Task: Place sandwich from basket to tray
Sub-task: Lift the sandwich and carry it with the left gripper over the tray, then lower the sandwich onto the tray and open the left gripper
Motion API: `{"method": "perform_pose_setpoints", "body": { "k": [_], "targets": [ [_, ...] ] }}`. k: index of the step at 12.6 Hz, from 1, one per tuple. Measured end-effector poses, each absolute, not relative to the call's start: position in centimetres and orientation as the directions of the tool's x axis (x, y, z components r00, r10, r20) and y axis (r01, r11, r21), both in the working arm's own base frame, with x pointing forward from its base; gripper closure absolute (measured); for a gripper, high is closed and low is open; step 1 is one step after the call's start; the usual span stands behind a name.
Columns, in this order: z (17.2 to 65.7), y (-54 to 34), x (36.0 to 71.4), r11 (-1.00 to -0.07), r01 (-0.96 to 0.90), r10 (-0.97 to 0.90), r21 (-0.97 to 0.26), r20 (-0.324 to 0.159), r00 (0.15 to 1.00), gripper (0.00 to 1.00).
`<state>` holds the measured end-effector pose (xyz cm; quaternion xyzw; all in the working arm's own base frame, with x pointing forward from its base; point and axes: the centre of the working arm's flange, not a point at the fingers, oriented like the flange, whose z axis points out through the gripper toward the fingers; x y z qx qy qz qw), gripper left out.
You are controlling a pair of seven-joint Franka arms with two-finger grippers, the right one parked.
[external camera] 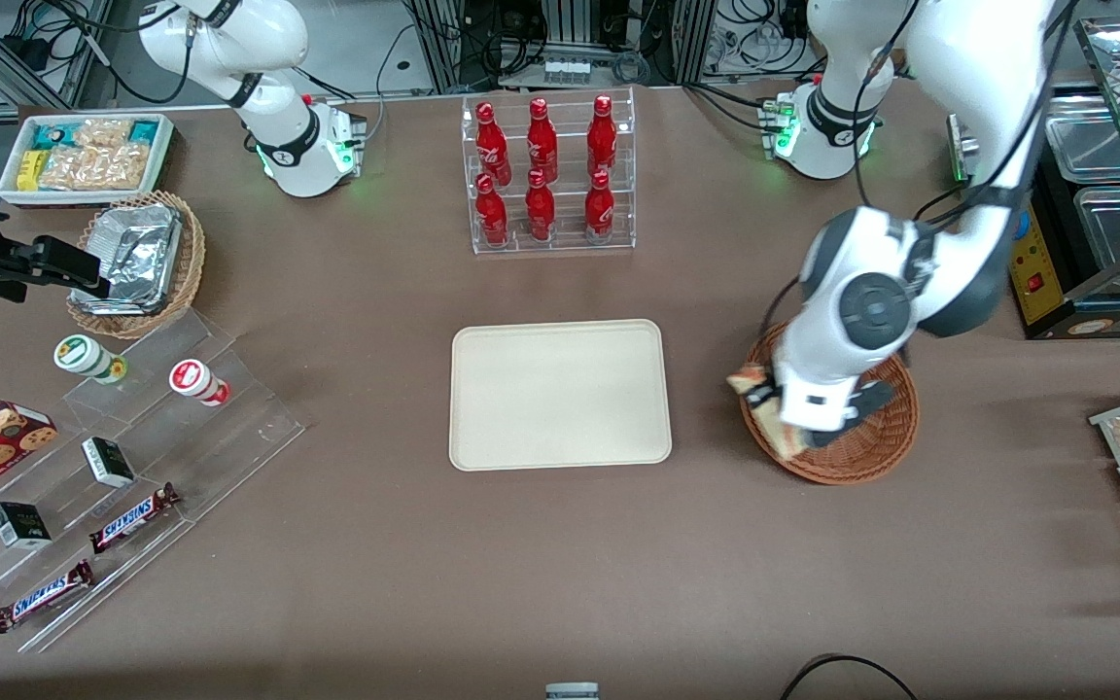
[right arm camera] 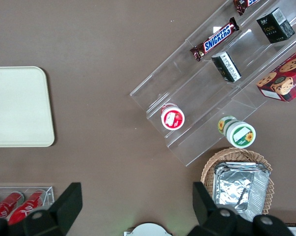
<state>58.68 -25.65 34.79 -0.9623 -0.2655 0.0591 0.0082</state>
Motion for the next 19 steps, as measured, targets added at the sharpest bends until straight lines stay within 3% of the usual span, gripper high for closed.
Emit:
{"method": "perform_pose_setpoints", "body": {
  "k": [3,10,13,19],
  "targets": [
    [33.2,-33.6,58.3,-0.921,0.390,0.389,-0.018,-0.111,0.914,0.83],
    [29.5,-49.0,52.5,-0.990,0.142,0.143,-0.024,-0.056,0.988,0.83],
    [28.0,-52.0,50.9,-0.991,0.126,0.127,-0.046,-0.023,0.992,0.83],
    [24.2,-55.5,49.8,-0.988,0.133,0.137,-0.081,-0.046,0.990,0.83]
  ]
}}
